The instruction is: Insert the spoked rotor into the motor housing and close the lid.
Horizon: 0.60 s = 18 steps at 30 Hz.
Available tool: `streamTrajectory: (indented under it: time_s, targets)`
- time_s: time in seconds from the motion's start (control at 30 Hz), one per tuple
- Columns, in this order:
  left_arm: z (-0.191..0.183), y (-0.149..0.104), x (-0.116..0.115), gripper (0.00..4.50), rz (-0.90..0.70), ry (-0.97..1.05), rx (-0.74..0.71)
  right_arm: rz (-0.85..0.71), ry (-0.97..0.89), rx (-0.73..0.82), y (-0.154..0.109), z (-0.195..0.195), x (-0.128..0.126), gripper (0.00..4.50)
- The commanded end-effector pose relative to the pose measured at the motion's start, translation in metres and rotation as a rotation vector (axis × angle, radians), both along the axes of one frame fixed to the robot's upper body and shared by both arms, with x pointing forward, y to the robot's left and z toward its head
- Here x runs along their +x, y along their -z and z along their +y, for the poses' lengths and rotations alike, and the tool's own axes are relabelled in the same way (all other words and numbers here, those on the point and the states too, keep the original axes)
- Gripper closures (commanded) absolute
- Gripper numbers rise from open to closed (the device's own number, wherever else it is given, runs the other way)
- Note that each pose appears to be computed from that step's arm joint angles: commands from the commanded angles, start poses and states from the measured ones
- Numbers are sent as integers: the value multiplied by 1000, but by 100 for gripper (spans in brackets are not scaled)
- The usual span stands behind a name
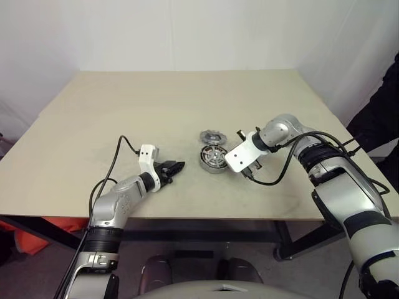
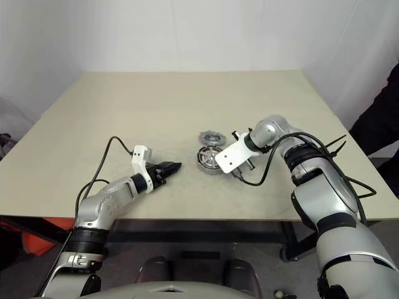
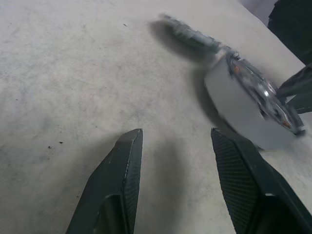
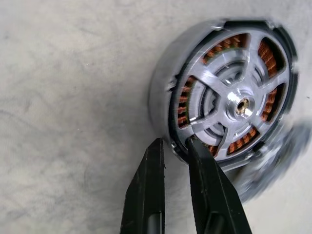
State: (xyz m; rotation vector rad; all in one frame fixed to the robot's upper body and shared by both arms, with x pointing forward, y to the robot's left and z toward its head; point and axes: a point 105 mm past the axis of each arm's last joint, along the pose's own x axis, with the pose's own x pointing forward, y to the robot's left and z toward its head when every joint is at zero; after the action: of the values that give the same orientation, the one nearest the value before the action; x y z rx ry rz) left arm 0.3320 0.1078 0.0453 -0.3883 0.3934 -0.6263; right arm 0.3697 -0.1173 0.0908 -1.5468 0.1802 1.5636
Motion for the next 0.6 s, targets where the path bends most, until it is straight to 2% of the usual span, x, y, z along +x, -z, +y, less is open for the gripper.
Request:
streamTrajectory:
  time_s: [0.03,0.13,0.43,0.6]
  targets:
    - [2,-15,3,213,-60,-9,1,-13,15,21,-4,2,4,386]
    - [2,-15,4,213,-61,-9,2,-14,31,32,-3,2,5,449]
    - [1,-14,4,213,-58,-7,2,-22,104,135,-10,8,12,449]
    - [1,-12,3,213,-53,-11,3,83,189,260,-24,17,12,449]
